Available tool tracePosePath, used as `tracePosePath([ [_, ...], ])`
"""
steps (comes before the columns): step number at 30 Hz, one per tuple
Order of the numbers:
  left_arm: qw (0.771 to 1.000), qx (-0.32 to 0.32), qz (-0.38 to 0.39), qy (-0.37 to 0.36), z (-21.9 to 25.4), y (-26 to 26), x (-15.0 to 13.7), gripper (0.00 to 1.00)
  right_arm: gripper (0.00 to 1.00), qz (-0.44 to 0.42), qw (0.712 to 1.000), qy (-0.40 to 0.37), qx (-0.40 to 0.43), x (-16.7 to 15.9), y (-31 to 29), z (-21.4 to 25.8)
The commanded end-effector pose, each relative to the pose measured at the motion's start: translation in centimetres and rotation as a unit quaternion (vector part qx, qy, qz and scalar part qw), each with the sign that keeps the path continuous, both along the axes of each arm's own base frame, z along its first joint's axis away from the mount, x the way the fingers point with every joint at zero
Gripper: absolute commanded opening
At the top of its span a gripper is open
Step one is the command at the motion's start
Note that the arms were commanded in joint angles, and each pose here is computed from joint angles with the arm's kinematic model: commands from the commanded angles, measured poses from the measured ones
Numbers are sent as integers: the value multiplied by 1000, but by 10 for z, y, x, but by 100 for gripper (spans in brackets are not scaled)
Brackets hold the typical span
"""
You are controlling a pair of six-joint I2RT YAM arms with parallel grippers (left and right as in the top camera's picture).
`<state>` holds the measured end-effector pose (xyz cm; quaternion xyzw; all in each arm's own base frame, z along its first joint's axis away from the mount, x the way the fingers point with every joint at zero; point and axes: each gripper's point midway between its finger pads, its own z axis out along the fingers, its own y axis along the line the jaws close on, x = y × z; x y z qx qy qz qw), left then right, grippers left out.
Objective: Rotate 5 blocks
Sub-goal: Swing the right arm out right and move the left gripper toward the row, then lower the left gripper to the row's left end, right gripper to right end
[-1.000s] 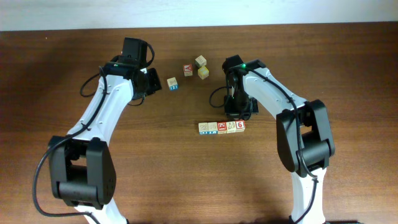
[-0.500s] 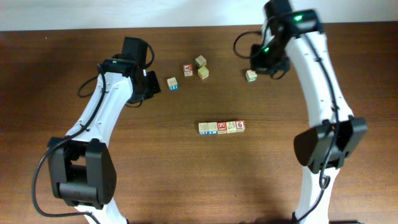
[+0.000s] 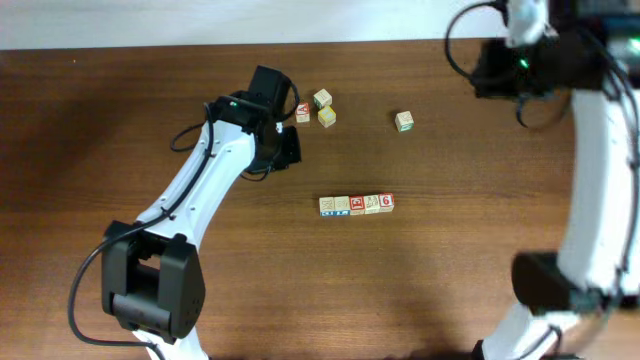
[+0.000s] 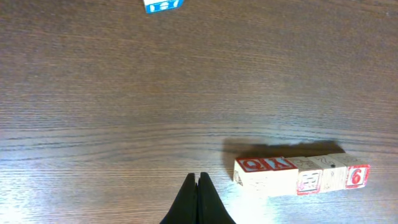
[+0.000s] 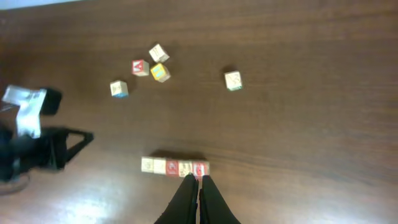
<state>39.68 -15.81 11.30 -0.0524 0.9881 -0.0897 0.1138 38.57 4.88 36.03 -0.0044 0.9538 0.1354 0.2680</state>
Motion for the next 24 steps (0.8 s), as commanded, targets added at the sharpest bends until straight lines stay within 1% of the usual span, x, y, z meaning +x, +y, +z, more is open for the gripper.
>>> tracePosePath([
  [1, 1000, -4, 9, 8, -2, -1, 0, 0, 6, -30, 999, -7, -28, -48, -28, 13],
  [2, 1000, -4, 13, 9, -2, 0, 0, 0, 5, -39, 999, 15, -28, -56, -34, 3],
  [4, 1000, -7, 24, 12, -3, 0, 0, 0, 5, -47, 997, 52, -24, -63, -39, -18],
  [7, 999, -9, 37, 15, -3, 0, -1, 0, 5, -16, 994, 106, -4, -63, -32, -57],
  [12, 998, -11, 49, 48, -22, 1, -14, 0, 5, 5, 988, 151, 42, -45, -18, -126],
  [16, 995, -34, 41, 83, -46, -6, -31, 0, 4, 16, 978, 193, 80, -43, -7, -188],
  [20, 994, -56, 33, 93, -66, -12, -40, 0, 4, 24, 969, 219, 116, -46, 4, -233],
  [24, 992, -67, 16, 102, -86, -14, -51, 0, 4, 31, 963, 228, 142, -50, 12, -260],
])
